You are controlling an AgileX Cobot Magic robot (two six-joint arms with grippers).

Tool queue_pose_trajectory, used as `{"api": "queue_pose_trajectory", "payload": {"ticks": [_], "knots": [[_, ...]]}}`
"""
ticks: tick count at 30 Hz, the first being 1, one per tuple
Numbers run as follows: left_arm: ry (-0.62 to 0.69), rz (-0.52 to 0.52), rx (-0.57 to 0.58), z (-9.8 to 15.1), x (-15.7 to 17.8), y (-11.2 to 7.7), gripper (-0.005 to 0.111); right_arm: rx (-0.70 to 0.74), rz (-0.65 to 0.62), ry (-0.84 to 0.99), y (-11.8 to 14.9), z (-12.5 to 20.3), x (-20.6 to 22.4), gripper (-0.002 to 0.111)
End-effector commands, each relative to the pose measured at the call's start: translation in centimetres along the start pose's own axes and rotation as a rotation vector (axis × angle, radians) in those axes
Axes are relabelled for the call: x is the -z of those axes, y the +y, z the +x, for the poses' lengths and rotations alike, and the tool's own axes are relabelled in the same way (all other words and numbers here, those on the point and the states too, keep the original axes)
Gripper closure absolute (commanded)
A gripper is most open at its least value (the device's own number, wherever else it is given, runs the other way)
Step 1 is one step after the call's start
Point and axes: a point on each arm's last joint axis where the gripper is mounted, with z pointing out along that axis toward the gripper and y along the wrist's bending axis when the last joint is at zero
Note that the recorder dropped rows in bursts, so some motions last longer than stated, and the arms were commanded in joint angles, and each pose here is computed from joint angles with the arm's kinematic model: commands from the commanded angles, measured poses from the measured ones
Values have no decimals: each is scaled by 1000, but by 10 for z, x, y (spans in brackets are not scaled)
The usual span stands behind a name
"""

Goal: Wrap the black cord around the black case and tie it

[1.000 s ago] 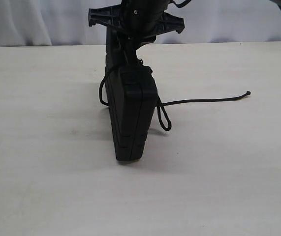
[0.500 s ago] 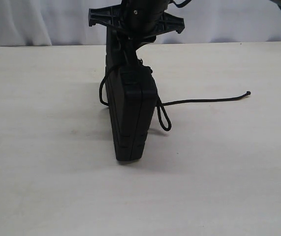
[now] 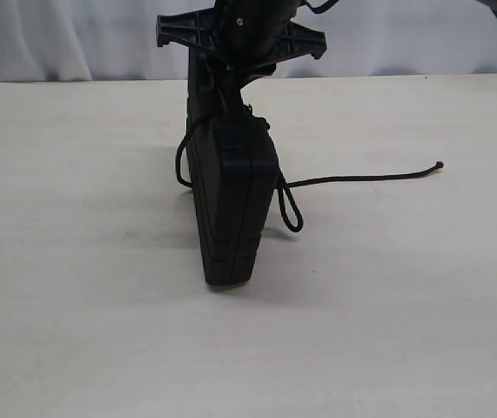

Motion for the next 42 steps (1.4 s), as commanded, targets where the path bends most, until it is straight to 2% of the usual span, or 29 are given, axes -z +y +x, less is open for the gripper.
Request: {"api": "queue_pose_trajectory", "payload": {"ticks": [1, 6, 9, 11, 21, 42], "knots": [[96, -66, 76, 36, -1, -2, 107, -5, 5, 41, 1, 4, -6, 104], [260, -69, 103, 93, 5, -8, 107, -5, 5, 41, 1, 4, -6, 104], [299, -64, 86, 106, 7, -9, 107, -5, 5, 41, 1, 4, -6, 104], [380, -56, 68, 113, 10, -10, 107, -5, 5, 41, 1, 4, -6, 104], [577, 15, 26, 129, 18, -14, 107, -5, 5, 41, 1, 4, -6, 104], [580, 14, 38, 129, 18, -14, 107, -5, 5, 41, 1, 4, -6, 104]]}}
